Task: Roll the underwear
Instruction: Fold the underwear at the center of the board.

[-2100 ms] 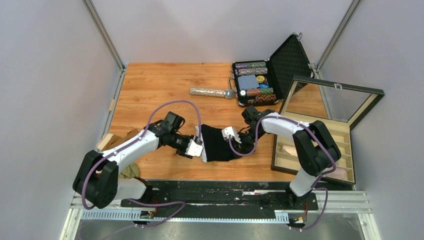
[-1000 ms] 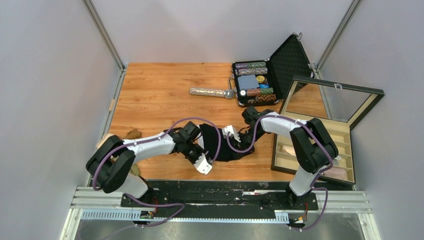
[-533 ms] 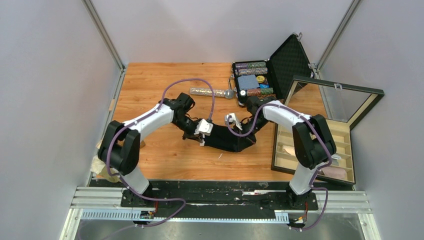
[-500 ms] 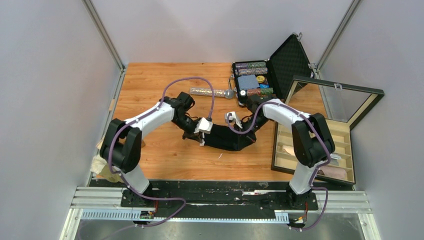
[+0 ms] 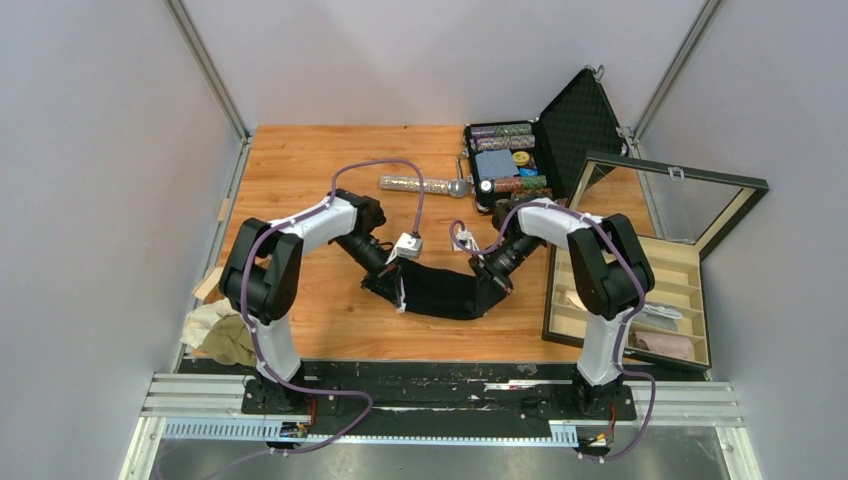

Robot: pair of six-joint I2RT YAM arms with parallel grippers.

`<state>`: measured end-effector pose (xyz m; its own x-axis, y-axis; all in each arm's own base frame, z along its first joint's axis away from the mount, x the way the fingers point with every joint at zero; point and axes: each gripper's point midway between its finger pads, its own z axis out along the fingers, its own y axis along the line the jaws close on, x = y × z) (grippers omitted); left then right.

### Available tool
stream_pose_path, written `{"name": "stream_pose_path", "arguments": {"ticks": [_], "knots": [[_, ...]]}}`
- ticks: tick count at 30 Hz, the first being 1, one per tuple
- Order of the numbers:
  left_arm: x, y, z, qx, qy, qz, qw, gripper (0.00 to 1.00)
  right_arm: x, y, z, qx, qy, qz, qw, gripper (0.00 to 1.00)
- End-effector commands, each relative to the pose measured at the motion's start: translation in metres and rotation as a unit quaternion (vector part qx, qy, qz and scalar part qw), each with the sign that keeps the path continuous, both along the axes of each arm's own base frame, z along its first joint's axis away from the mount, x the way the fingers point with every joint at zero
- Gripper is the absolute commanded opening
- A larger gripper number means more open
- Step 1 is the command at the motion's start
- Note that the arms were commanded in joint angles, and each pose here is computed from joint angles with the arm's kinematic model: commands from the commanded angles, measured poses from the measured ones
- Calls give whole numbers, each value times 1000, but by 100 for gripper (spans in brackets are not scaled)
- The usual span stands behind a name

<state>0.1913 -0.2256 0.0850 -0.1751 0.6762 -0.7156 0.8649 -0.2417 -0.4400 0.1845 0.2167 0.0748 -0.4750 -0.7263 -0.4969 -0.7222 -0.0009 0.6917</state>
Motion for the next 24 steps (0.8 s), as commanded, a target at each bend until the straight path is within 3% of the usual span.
{"name": "stream_pose_path", "arguments": {"ticks": [1, 5, 17, 24], "knots": [[-28, 7, 23, 1, 64, 21, 998, 0, -21, 3, 22, 20, 29, -16, 999, 1], [-15, 8, 27, 10, 61, 16, 998, 0, 9, 3, 19, 12, 36, -36, 999, 1], [90, 14, 18, 41, 112, 74, 990, 0, 84, 2, 4, -38, 117, -102, 987, 1], [101, 20, 11, 59, 113, 81, 989, 0, 110, 14, 11, -34, 77, -102, 991, 1]]}}
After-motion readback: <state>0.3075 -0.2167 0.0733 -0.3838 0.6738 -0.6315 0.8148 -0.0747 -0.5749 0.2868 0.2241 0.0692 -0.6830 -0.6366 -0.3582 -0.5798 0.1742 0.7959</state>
